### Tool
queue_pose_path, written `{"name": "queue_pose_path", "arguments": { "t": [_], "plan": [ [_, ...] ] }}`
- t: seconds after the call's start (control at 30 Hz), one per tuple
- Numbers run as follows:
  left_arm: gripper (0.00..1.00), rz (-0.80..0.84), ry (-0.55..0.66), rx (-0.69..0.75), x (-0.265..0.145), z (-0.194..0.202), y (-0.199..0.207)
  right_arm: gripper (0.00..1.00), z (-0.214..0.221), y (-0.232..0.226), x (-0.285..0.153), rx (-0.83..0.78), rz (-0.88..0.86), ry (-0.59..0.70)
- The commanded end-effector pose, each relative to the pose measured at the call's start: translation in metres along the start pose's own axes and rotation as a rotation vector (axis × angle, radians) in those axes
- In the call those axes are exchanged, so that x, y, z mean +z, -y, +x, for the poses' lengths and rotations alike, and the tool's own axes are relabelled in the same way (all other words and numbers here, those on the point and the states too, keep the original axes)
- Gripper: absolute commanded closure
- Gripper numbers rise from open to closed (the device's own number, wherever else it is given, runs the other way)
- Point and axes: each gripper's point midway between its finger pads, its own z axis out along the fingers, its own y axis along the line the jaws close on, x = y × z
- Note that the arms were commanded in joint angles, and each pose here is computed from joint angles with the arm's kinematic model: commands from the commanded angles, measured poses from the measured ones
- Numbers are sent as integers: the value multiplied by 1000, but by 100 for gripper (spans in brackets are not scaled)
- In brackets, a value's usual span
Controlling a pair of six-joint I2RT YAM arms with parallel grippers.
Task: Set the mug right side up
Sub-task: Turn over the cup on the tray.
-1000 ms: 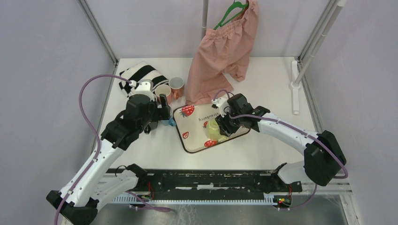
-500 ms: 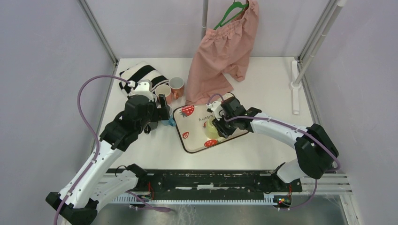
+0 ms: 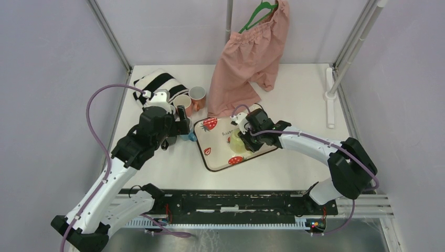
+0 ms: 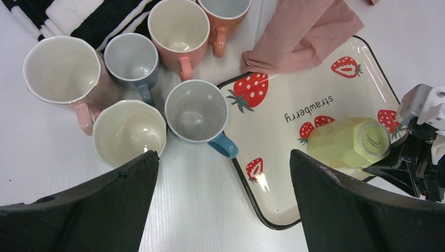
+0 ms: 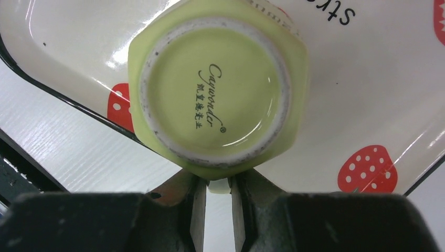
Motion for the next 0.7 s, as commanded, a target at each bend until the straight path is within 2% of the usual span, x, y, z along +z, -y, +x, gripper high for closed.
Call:
{"name": "queue_pose_path", "arguments": {
  "t": [0.0,0.43,0.53,0.67],
  "plan": [
    [0,16,35,-38,-4,-7,3,99,-33,11,-18,-20,72,136],
    [0,205,139,-66,-23,-25,29,100,-93,4,-70,-10,70,463],
    [0,269,178,-70,-30,-29,37,100,-110,1,-86,-16,61,556],
    [0,382,229,-68,-44,-36,52,100,-139,-10,-120,15,12,743]
  ]
}}
